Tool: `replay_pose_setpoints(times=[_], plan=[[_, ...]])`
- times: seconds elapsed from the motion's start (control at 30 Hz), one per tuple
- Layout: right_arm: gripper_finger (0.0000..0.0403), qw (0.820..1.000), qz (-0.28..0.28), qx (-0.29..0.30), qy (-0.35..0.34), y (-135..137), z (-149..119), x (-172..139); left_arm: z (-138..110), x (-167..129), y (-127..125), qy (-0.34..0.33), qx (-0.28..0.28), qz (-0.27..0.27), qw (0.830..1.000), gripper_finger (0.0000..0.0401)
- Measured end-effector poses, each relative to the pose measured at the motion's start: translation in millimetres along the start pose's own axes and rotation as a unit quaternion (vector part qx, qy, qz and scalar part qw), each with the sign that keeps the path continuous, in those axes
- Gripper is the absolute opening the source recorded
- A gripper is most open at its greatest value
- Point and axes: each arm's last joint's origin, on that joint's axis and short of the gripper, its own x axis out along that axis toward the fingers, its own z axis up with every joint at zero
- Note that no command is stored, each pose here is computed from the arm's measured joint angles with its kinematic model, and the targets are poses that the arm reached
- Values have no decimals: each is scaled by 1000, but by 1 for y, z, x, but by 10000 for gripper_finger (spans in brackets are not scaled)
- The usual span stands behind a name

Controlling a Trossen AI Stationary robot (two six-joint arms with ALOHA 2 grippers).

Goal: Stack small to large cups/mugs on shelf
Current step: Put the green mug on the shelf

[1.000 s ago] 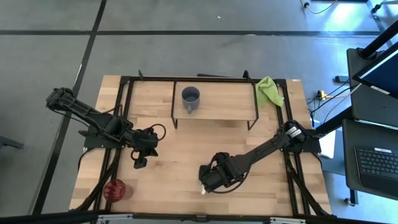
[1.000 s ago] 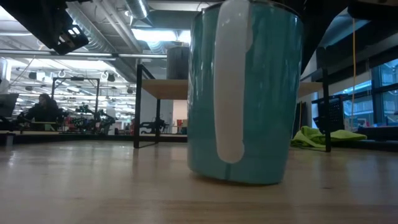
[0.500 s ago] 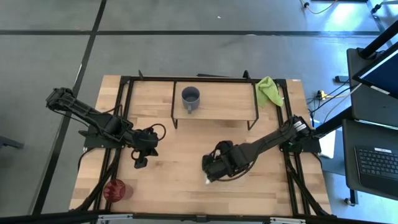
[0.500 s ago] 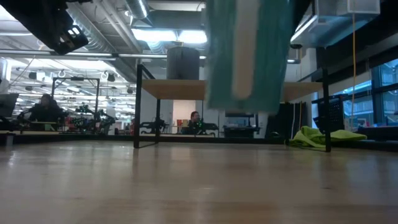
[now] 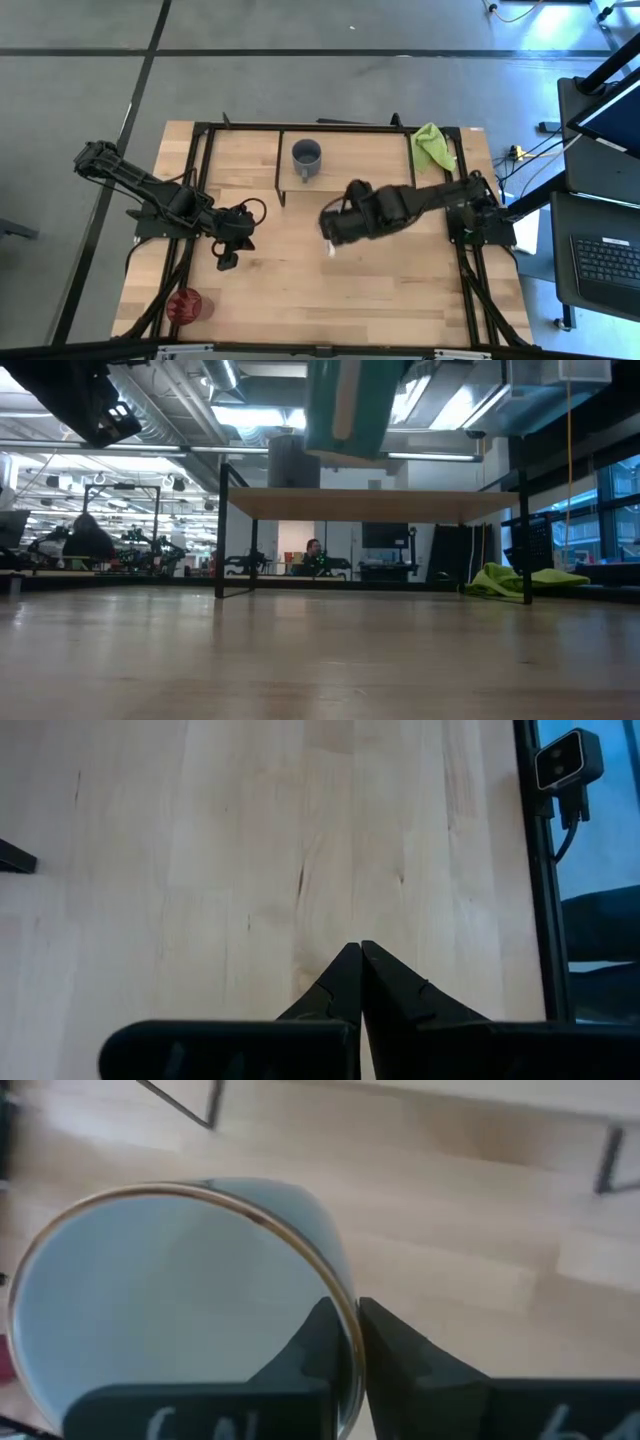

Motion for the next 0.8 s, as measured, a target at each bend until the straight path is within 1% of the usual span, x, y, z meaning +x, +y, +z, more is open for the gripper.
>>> replay_pose_setpoints(times=[0.17, 0.4, 0.6, 0.8], plan=[[32, 1000, -13, -25, 13, -1, 18, 6, 0, 0, 0, 0, -14, 0, 1000, 1], [28, 999, -15, -30, 2, -1, 36, 9, 0, 0, 0, 0, -18, 0, 1000, 1], [27, 999, -3, -19, -35, -8, 47, -3, 0, 0, 0, 1, -17, 1, 1000, 1], [27, 999, 12, -13, -38, -17, 59, -14, 0, 0, 0, 1, -14, 1, 1000, 1]])
